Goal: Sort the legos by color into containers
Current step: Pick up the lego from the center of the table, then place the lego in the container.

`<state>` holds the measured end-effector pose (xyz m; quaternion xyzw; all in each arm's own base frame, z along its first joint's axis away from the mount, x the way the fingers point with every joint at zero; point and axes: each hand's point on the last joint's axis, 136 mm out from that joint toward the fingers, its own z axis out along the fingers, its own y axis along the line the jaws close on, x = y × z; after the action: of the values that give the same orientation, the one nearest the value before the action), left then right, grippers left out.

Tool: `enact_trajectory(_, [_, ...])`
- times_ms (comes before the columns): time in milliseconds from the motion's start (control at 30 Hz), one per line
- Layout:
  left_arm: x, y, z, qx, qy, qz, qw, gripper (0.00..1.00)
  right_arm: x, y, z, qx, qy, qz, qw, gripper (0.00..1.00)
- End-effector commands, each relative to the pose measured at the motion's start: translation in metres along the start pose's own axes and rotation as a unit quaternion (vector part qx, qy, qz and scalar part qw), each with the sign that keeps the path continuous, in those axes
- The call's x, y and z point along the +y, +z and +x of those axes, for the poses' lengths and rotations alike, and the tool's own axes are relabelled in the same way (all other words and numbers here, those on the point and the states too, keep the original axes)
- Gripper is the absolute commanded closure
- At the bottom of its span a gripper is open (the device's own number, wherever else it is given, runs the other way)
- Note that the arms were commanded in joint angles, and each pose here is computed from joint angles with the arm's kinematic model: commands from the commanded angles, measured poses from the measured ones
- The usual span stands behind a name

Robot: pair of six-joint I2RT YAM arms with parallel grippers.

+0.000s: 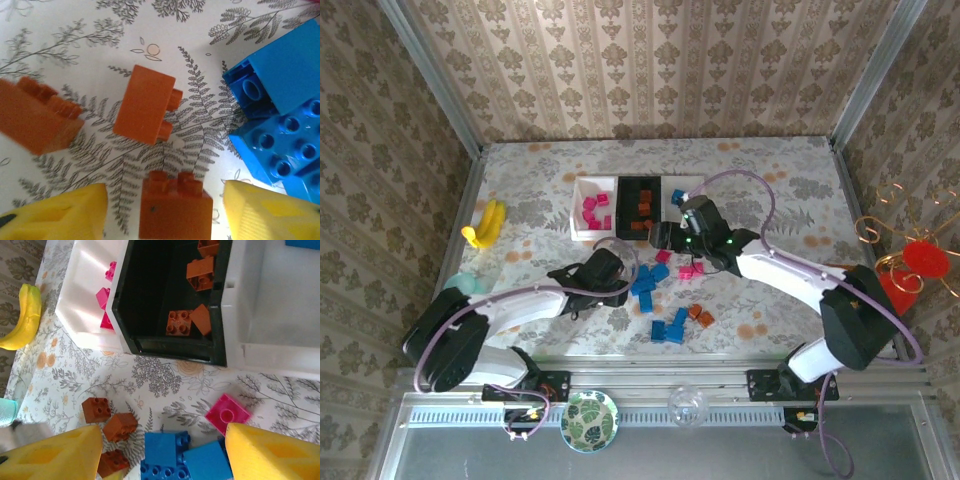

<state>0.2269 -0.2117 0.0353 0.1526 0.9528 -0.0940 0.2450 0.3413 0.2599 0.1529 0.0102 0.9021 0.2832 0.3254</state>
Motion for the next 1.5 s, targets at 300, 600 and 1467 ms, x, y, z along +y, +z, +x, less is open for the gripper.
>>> enact_trajectory(300, [-0.013, 0.003, -0.01, -0.009, 0.004, 0.022, 1.0, 0.71, -0.004, -0.038, -0.017, -0.057, 0.004, 0.003, 0.998, 0.32])
enact_trajectory(600, [-0.041, -0.049, -0.094, -0.096, 0.004, 0.088, 0.992, 0.74, -0.025, -0.032, 0.007, -0.041, 0.021, 0.021, 0.999, 0.32])
enact_trajectory(1467, [-0.038, 0.057, -0.251, -0.078, -0.026, 0.045, 0.996, 0.49, -0.083, -0.077, 0.093, 0.019, 0.047, 0.061, 0.997, 0.31])
